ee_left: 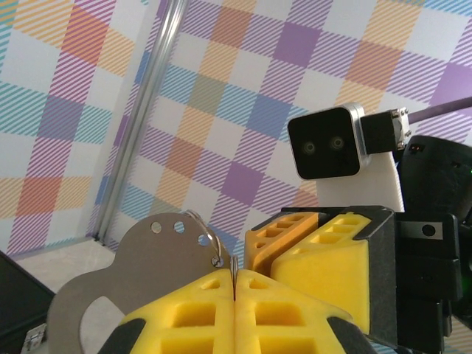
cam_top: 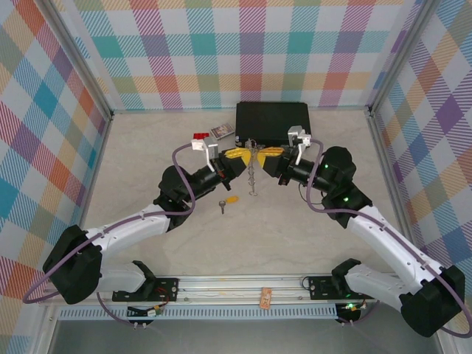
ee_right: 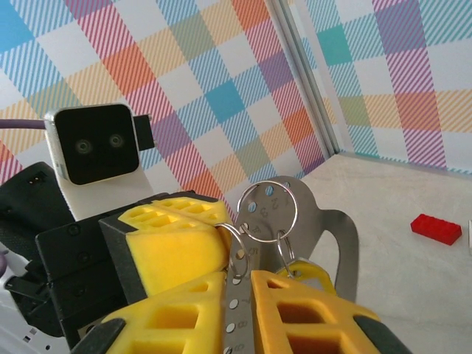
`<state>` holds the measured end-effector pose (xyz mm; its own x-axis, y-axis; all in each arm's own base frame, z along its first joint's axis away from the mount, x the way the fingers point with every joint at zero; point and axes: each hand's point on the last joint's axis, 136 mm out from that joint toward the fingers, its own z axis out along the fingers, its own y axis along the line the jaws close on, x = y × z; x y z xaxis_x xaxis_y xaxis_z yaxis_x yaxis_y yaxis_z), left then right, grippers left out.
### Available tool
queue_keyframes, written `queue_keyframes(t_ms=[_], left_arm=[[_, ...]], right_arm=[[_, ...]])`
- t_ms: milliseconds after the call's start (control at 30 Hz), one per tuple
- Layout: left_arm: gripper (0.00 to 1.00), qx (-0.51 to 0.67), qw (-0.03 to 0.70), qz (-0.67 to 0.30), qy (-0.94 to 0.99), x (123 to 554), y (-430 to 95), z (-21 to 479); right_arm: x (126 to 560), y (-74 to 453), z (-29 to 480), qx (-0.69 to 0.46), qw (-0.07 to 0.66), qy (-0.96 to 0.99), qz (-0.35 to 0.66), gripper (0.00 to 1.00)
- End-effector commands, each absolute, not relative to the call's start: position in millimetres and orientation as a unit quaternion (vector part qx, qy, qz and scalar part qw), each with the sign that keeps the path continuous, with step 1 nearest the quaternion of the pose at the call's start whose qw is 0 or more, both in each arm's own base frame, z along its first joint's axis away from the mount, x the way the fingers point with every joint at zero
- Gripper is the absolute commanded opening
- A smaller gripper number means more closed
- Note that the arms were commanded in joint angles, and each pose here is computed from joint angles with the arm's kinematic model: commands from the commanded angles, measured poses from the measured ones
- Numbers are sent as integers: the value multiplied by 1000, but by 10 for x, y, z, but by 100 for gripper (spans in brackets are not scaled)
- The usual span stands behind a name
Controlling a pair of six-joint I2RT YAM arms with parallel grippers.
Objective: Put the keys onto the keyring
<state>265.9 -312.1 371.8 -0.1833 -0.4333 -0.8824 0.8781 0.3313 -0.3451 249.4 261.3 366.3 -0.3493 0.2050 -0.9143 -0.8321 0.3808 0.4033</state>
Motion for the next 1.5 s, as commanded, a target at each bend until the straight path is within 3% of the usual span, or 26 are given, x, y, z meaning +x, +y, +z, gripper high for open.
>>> queue_keyframes(t_ms=[0, 433, 900, 1467], left_arm=[[0, 205, 619, -562, 509, 2588, -3068, 3917], [0, 217, 604, -579, 503, 2542, -3128, 3933], [0, 235, 585, -591, 503, 2492, -3185, 3920], [0, 222, 572, -619, 490, 2517, -3114, 3965]], right_arm=[[2440, 2622, 3760, -244, 523, 635, 513, 14], [2406, 2726, 3821, -266, 500, 624, 538, 16], [2412, 2734, 3830, -273, 498, 618, 544, 10], [2459, 2541, 3850, -240, 500, 623, 552, 20]])
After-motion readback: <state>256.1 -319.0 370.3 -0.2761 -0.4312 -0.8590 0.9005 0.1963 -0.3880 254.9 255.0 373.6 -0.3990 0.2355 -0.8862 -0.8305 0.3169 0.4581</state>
